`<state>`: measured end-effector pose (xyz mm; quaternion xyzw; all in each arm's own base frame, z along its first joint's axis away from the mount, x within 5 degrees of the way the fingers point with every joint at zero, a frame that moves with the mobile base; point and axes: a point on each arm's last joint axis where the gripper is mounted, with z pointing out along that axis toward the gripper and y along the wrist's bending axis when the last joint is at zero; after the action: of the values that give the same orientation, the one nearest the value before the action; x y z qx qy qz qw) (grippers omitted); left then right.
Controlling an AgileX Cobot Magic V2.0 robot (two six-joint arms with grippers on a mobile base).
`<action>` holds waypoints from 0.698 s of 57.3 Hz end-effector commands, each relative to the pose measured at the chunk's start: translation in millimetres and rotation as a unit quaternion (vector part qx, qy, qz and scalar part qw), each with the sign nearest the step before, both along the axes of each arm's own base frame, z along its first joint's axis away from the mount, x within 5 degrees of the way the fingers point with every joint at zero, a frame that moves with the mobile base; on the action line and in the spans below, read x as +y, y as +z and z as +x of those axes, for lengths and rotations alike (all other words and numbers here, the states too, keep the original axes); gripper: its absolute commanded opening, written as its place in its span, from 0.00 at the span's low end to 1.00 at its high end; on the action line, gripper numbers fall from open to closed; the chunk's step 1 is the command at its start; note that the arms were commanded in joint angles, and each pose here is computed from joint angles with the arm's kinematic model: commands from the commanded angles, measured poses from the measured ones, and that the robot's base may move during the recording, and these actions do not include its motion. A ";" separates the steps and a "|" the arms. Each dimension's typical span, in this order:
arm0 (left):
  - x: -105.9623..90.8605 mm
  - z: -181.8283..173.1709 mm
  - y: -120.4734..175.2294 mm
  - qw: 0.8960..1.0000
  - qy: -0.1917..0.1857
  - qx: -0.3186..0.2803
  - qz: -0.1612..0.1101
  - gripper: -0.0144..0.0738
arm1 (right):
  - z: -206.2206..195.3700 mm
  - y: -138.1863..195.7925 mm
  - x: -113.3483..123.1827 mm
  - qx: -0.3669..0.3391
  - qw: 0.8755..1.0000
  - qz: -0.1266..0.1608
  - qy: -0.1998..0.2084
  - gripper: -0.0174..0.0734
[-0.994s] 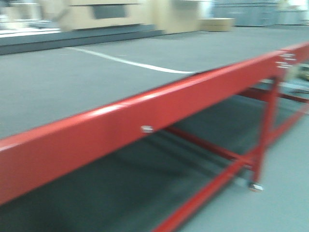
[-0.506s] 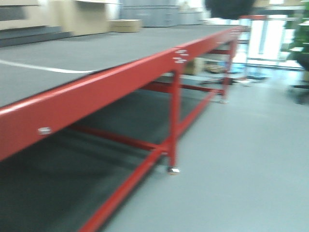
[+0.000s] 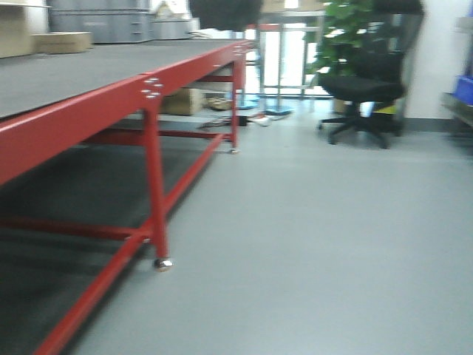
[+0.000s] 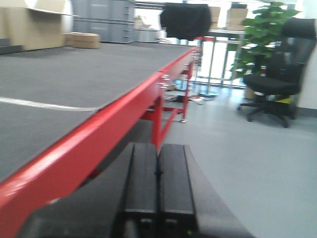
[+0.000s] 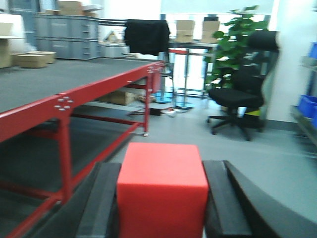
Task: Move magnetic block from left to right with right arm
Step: 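Drive along the red-framed table toward the black office chair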
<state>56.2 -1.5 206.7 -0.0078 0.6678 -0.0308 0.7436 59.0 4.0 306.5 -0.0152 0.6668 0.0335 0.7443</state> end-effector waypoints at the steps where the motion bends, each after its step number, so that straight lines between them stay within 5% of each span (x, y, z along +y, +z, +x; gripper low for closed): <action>1: 0.9 -1.8 5.8 0.999 0.004 -0.045 -0.004 0.02 | -2.5 16.8 -0.5 -0.056 0.998 0.001 -0.003 0.44; 40: 0.9 -1.8 5.8 0.999 0.004 -0.045 -0.004 0.02 | -2.5 16.8 -0.5 -0.056 0.998 0.001 -0.003 0.44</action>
<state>56.2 -1.5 206.7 -0.0078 0.6678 -0.0308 0.7436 59.0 4.0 306.5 -0.0152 0.6668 0.0335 0.7443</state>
